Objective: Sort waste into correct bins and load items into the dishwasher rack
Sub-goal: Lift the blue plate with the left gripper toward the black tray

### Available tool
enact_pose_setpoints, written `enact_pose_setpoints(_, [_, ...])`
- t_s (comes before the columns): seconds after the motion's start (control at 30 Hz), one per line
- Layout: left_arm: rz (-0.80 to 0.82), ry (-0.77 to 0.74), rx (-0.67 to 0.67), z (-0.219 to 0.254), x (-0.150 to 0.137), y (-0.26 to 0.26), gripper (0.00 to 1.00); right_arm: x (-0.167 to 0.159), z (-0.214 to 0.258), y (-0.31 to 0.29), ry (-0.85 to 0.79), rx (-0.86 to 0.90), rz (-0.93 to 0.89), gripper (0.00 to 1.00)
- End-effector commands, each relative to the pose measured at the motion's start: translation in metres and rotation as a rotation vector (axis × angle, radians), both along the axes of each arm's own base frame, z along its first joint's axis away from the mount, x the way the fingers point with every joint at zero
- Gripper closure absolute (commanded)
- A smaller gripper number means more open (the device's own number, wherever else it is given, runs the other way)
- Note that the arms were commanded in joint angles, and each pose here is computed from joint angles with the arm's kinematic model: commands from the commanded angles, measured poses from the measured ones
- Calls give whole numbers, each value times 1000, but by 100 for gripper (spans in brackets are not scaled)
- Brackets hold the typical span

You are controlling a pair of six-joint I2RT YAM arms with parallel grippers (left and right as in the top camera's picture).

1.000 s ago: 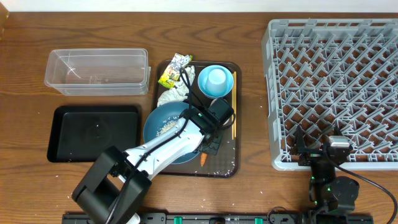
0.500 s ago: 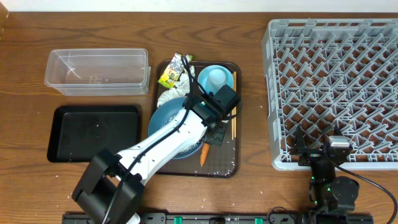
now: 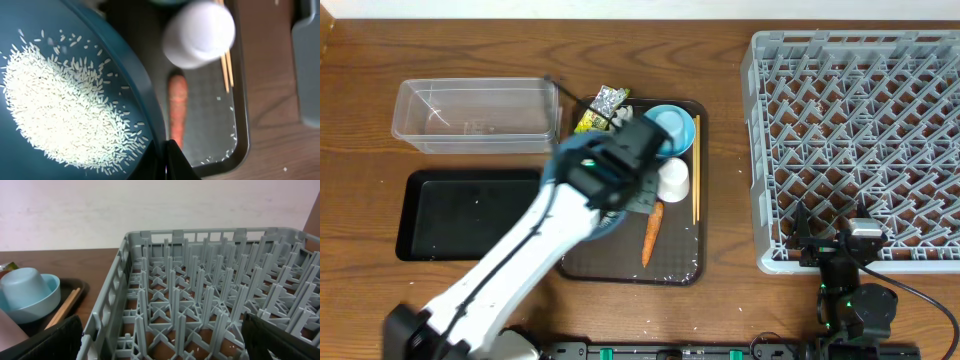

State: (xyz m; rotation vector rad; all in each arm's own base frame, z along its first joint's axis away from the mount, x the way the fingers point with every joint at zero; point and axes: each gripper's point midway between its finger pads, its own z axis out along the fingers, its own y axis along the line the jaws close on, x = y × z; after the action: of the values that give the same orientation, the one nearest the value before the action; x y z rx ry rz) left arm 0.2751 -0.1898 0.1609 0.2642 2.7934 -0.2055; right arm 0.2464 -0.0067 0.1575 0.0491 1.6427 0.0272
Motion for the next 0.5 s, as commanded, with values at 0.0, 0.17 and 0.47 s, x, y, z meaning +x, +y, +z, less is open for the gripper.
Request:
enact_pose_setpoints(0.0, [72,-81,-14,29,12,25,94,0,0,-1,-1,3,-3,1])
enact_pose_setpoints(0.17, [172,-144,-56,52,21,57,94,0,0,-1,-1,3,-3,1])
enact_pose_setpoints(0.47, [363,-152,-138,62,40,111,94,0,0,-1,-1,3,-3,1])
